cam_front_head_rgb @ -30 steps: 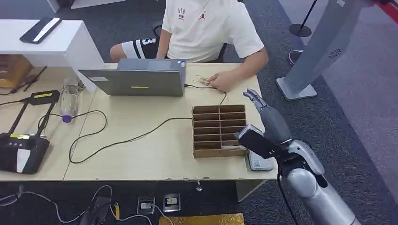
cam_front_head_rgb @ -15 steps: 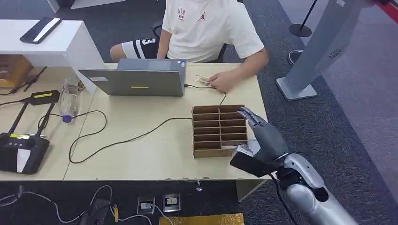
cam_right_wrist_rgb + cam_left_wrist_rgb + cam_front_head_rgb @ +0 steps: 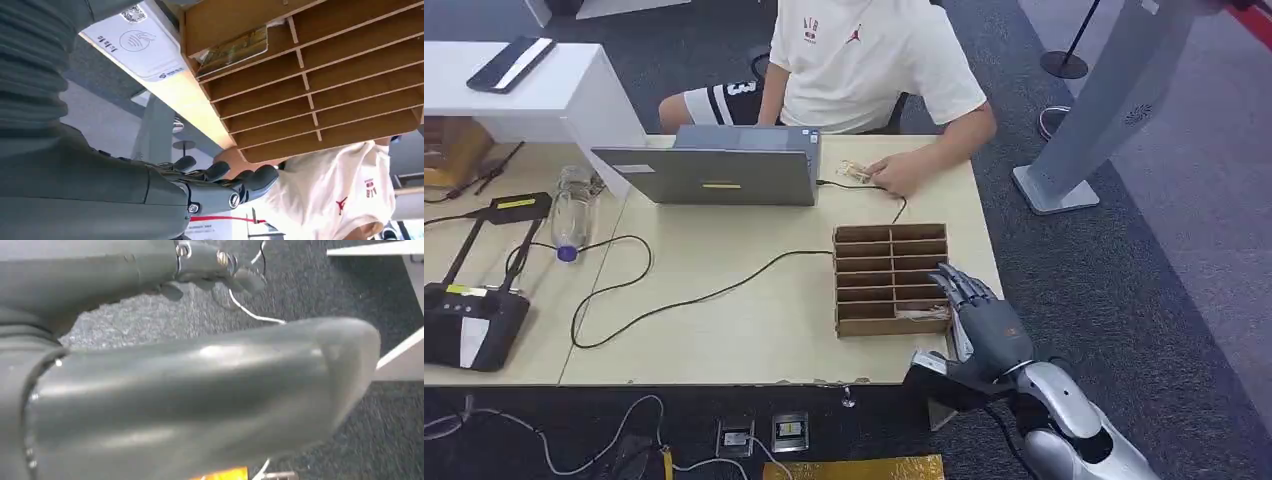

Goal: Pass the card to the sensor for recognition and then transmit it.

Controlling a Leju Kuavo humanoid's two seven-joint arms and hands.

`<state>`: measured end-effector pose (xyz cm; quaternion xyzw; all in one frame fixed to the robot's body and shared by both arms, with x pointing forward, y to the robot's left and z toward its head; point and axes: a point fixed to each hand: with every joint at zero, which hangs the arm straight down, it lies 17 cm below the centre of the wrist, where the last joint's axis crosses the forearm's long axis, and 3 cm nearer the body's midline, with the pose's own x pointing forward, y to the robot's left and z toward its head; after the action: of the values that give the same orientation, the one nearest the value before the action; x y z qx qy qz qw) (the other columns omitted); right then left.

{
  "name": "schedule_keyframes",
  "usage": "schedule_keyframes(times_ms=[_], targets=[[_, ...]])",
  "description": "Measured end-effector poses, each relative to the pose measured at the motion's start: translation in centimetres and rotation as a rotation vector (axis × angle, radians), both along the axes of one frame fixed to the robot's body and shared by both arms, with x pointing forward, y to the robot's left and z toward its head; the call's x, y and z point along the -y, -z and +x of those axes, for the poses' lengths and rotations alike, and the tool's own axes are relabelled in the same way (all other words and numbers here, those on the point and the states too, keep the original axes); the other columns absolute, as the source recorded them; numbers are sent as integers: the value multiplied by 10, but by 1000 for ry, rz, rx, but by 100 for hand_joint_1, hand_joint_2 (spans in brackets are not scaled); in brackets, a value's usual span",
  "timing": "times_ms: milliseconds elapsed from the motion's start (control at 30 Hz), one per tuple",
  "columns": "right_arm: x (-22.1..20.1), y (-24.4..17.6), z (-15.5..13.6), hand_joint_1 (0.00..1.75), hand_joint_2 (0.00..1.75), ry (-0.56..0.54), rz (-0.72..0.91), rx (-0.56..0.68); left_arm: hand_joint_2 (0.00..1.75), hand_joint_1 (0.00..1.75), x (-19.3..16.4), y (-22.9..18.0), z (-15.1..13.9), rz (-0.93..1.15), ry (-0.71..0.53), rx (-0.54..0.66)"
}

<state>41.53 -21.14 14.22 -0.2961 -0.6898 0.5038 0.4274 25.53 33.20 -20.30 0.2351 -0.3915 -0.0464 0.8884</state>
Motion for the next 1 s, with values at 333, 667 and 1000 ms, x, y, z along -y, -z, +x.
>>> schedule_keyframes(times_ms=[333, 667, 1000], targets=[[1, 14, 2, 0, 175, 16, -21, -9, 0, 0, 0, 0, 0, 3, 6, 1], [1, 16, 13, 0, 175, 21, -39, 28, 0, 0, 2, -3, 7, 9, 25, 11], [-1, 25, 26, 0, 175, 1, -46, 16, 0, 0, 2, -3, 8, 10, 25, 8]])
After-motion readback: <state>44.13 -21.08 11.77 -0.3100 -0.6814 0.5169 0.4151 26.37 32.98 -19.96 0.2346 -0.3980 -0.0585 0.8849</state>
